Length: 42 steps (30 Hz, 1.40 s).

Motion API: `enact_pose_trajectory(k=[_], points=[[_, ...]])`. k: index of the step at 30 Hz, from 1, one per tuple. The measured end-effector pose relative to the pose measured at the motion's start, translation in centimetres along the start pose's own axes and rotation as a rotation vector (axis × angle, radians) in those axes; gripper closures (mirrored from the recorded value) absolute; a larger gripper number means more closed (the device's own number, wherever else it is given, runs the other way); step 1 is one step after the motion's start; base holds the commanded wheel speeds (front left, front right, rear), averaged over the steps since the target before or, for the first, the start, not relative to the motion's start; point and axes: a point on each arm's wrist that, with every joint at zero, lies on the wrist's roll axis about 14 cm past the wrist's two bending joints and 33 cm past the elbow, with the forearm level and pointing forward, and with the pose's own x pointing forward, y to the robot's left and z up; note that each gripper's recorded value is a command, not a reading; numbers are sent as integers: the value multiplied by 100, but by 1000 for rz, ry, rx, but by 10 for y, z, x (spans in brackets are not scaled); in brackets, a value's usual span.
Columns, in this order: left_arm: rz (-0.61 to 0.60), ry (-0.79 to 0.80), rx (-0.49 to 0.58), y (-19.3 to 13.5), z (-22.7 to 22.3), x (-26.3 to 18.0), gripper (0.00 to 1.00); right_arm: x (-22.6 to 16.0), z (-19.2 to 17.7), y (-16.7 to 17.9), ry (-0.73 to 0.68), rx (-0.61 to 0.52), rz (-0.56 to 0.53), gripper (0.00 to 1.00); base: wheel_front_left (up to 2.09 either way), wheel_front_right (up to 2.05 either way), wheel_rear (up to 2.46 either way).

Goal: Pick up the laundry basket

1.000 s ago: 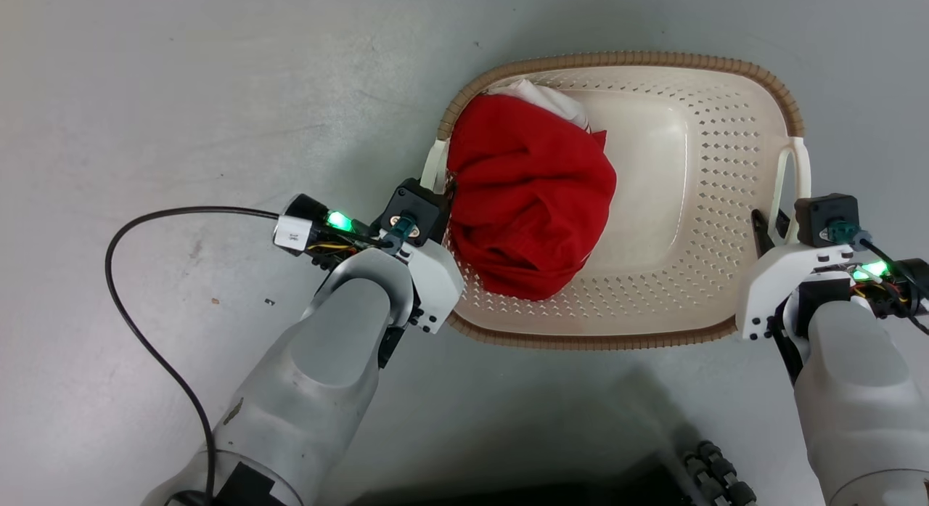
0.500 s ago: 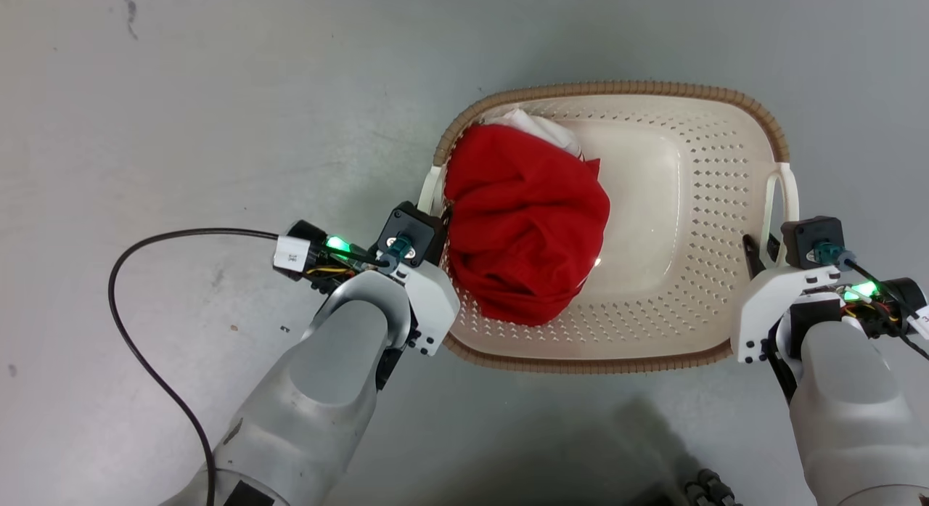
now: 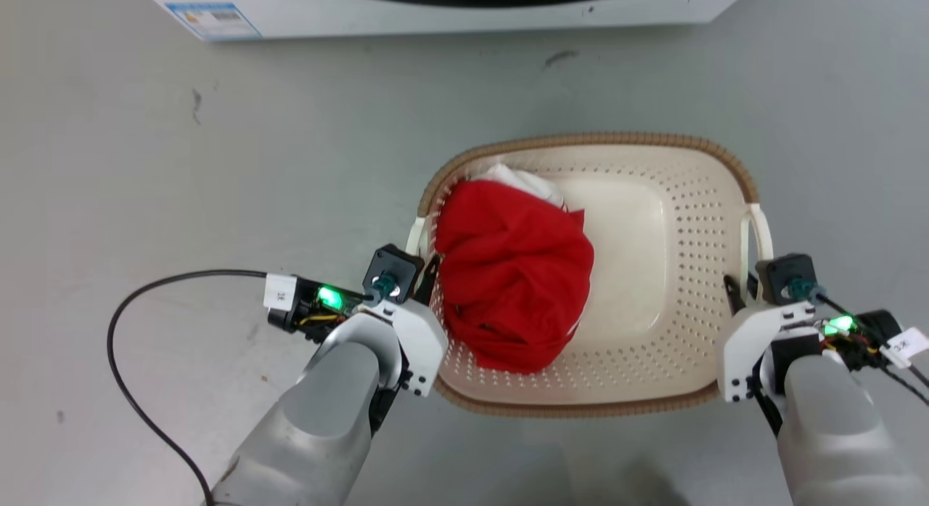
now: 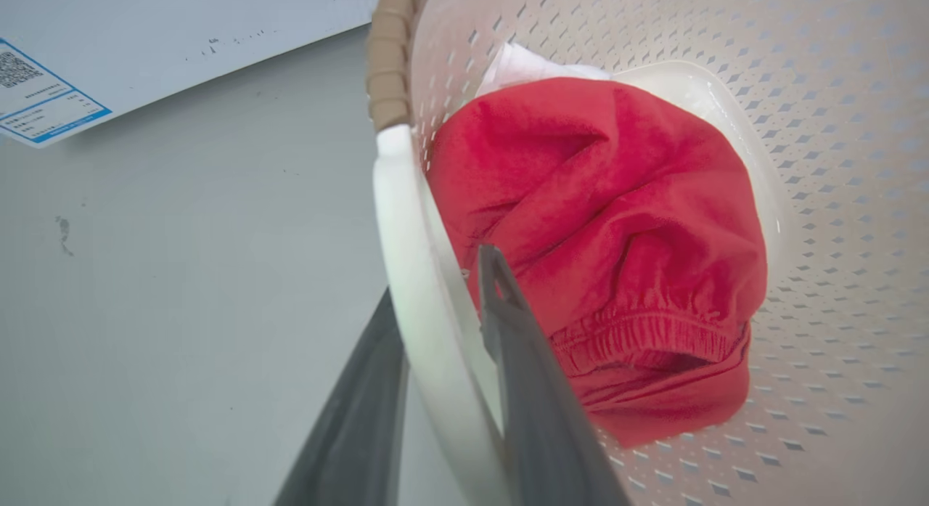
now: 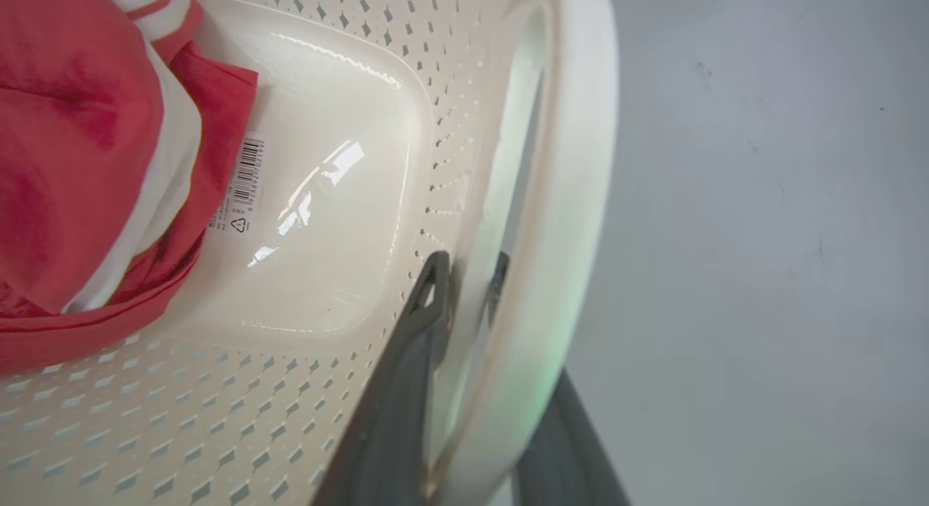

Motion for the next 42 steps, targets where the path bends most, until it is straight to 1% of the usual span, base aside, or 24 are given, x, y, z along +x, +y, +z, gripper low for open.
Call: enact_pose_trajectory(k=[10,13,18,26,33,39,42], points=[[74,-19,-21,5,11,-41,100,-33,12,17,-53,-12,43,100,0,0,0],[96,-25,-31,6,13,-55,100,-42,18,23,-77,-51,63,100,0,0,0],[128,-37,-40,6,15,-76,100,-59,22,30,-104,-57,78,100,0,0,0],[179,-45,-43,6,12,-112,100,-84,29,44,-151,-101,116,100,0,0,0],[214,-41,-44,5,8,-139,100,-106,29,57,-186,-136,144,100,0,0,0],[232,0,-50,1,-5,-159,100,-123,13,73,-158,-162,178,100,0,0,0],[244,-1,-43,2,-3,-166,100,-129,17,79,-169,-179,193,100,0,0,0]])
